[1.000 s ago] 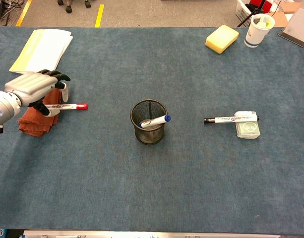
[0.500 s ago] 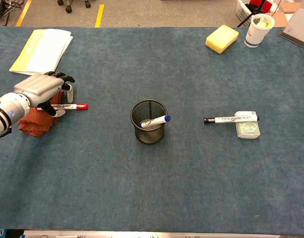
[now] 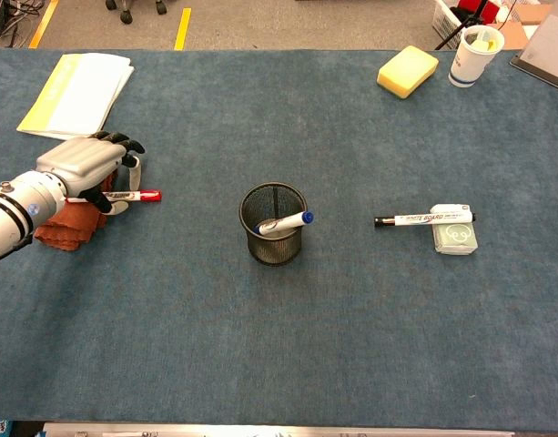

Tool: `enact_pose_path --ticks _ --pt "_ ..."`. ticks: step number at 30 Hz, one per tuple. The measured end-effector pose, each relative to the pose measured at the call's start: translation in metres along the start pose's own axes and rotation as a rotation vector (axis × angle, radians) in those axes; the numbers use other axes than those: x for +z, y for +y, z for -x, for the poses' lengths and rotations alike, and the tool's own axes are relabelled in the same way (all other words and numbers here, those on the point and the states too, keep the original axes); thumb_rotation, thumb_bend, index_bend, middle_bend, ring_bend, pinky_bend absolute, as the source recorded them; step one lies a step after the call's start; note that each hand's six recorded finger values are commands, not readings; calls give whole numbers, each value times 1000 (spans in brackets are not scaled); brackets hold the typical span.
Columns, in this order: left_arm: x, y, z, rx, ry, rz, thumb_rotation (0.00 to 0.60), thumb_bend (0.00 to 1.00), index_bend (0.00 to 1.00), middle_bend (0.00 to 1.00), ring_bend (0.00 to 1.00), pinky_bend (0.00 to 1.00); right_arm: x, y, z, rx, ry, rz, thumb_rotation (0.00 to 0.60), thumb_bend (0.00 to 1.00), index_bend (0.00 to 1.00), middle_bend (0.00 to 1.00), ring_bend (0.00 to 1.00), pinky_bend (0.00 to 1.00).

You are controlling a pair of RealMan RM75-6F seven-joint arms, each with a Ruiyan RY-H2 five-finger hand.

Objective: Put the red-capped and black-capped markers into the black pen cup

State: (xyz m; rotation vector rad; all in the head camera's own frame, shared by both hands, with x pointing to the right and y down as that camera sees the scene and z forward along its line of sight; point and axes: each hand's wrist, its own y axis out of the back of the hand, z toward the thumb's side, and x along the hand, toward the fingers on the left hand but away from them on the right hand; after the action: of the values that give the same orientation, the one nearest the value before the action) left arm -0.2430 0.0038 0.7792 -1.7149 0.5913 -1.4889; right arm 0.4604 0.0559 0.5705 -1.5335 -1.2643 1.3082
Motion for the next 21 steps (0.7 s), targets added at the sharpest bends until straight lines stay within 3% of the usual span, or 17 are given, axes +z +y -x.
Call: enact_pose_path --ticks 21 --pt "2 -1 -1 0 0 29 600 281 583 195 0 10 -1 1 -1 -8 -3 5 600 304 319 180 0 81"
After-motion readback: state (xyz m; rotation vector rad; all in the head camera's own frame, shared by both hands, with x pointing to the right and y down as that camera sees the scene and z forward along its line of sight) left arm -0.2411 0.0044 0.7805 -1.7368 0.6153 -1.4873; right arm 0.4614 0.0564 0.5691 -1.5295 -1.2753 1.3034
